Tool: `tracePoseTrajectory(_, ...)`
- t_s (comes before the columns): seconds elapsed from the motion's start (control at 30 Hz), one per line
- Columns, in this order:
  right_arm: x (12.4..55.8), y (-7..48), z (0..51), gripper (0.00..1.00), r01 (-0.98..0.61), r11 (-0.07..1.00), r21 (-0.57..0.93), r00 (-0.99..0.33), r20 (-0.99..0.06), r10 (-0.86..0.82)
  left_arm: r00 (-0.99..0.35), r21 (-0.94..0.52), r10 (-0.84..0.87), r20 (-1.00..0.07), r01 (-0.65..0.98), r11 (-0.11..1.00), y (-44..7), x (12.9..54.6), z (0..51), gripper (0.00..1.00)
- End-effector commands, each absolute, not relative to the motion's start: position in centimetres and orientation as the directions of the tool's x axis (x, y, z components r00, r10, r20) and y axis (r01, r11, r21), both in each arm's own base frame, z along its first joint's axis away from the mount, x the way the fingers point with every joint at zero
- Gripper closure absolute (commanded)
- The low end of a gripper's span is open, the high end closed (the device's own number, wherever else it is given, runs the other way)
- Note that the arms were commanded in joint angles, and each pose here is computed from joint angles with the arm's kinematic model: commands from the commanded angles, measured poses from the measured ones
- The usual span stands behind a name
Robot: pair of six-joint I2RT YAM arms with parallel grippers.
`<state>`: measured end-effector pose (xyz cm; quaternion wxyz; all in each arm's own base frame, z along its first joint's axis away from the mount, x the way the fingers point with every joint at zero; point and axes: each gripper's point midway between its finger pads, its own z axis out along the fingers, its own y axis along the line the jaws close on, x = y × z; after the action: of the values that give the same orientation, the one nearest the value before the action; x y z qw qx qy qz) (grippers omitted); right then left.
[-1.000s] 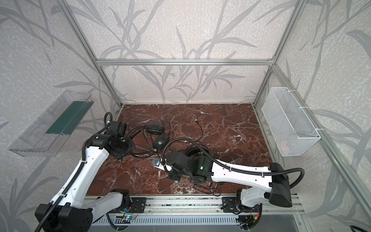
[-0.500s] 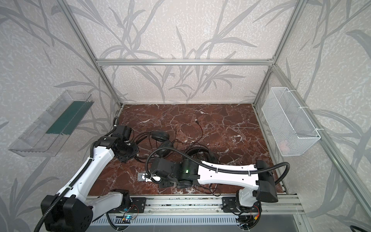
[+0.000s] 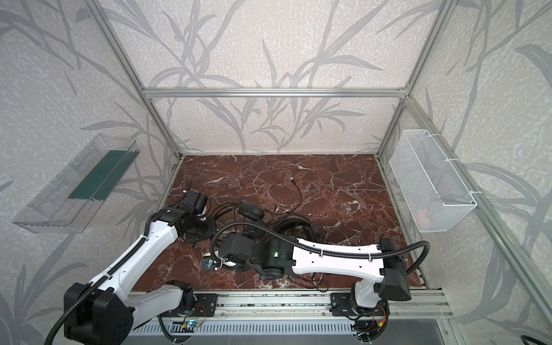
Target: Wrap the headphones
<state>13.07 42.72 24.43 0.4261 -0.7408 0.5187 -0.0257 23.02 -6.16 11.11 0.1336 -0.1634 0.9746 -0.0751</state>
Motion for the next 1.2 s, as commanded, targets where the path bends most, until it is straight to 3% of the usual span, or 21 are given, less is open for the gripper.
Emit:
tracePoseTrajectory(0.0, 13.5, 44.9, 28.1, 1.0, -0.683, -0.063, -0.728, 0.522, -0.426, -0.739, -0.913, -0.2, -0.307, -0.27, -0.259, 0.945, -6.9, 24.1, 11.1, 1.0)
tracePoseTrajectory(0.37, 17.9, 43.8, 30.6, 1.0, -0.629, -0.005, -0.778, 0.501, -0.4, -0.767, -0.937, -0.237, -0.252, -0.241, -0.195, 0.952, -8.6, 23.5, 11.1, 1.0)
tracePoseTrajectory(0.7, 21.7, 41.2, 33.1, 0.96, -0.656, 0.111, -0.747, 0.443, -0.5, -0.744, -0.959, -0.319, -0.175, -0.221, -0.098, 0.943, -11.3, 22.7, 11.5, 1.0)
tracePoseTrajectory(0.87, 21.9, 41.4, 33.3, 0.95, -0.681, 0.113, -0.724, 0.443, -0.53, -0.723, -0.965, -0.351, -0.142, -0.218, -0.058, 0.935, -12.4, 22.4, 11.6, 1.0)
tracePoseTrajectory(1.03, 21.5, 41.7, 32.8, 0.84, -0.704, 0.089, -0.705, 0.44, -0.531, -0.724, -0.968, -0.348, -0.128, -0.215, -0.047, 0.936, -12.6, 22.3, 11.5, 1.0)
tracePoseTrajectory(1.17, 22.2, 41.4, 32.7, 0.84, -0.7, 0.097, -0.708, 0.431, -0.526, -0.733, -0.969, -0.355, -0.12, -0.218, -0.036, 0.934, -12.9, 22.2, 11.7, 1.0)
